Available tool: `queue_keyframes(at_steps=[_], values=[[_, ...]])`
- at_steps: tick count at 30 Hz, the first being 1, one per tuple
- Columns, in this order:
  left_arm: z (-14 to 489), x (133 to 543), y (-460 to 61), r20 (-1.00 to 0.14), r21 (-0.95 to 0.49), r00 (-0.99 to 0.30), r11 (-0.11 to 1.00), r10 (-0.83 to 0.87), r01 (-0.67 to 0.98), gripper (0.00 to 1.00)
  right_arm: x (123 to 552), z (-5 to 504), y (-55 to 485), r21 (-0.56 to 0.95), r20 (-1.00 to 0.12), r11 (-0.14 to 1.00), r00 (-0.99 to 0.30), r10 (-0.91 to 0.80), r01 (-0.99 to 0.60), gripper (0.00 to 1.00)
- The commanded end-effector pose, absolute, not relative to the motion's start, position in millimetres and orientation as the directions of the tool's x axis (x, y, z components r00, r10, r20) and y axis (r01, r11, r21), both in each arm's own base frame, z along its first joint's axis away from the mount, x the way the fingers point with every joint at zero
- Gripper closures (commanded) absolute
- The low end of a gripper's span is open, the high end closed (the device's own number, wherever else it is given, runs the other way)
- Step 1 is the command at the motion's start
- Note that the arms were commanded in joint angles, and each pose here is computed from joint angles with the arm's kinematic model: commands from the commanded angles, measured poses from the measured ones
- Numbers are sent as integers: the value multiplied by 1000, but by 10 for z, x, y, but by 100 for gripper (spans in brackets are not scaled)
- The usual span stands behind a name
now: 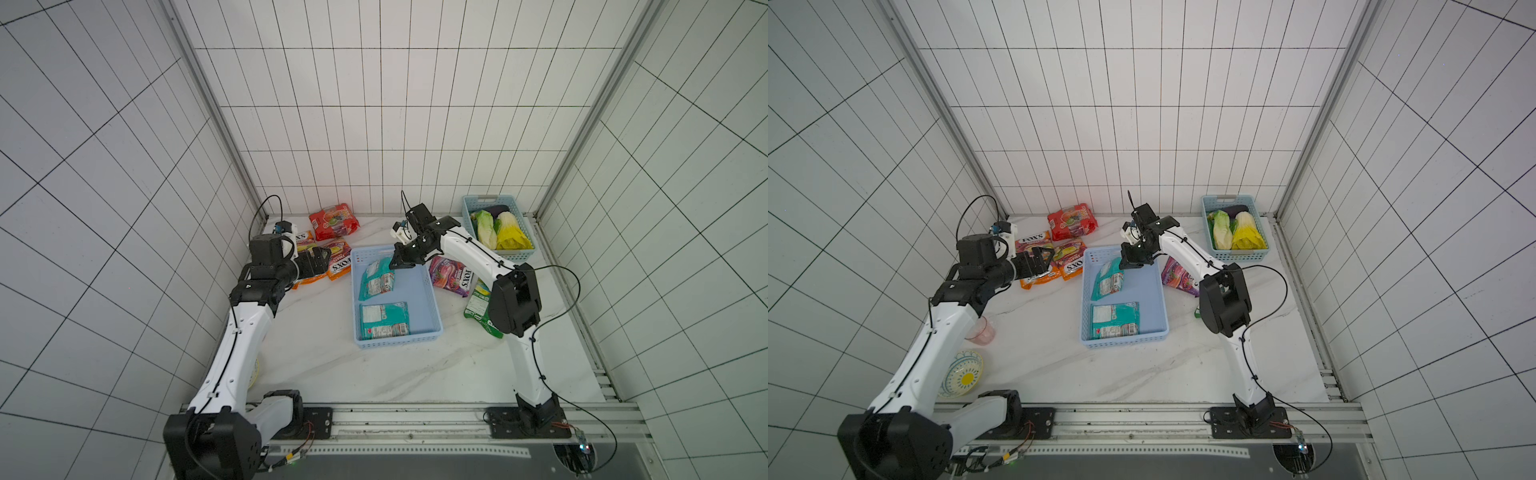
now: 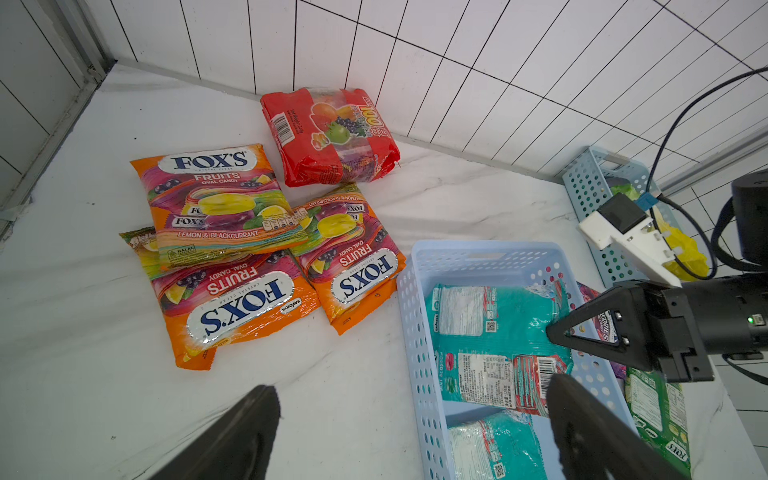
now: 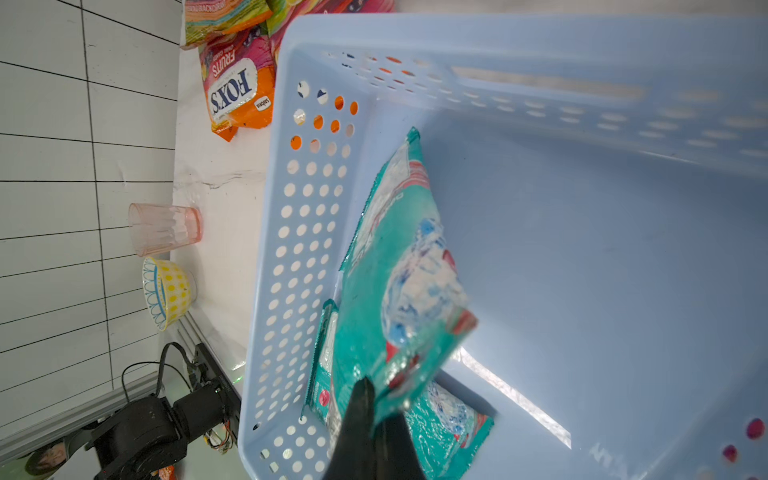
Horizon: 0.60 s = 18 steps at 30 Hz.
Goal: Put the candies in the basket
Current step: Place the candy in the basket.
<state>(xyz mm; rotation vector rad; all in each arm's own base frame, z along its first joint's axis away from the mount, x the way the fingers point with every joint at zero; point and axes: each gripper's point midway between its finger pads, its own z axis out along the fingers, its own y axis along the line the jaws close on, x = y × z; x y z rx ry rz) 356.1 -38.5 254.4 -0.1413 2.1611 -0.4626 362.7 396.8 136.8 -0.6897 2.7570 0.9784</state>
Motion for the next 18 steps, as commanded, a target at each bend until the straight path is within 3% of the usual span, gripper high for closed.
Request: queue_keyframes(at_steps=[1, 18], values=[[2609, 3588, -396, -770, -381, -580, 921, -266, 85, 2, 3659, 1290, 3919, 506, -270, 709, -871, -411, -492, 96], [2617, 3620, -375, -758, -390, -589, 919, -280, 66, 2, 3875, 939, 3896, 385, -262, 824, -905, -335, -416, 63]])
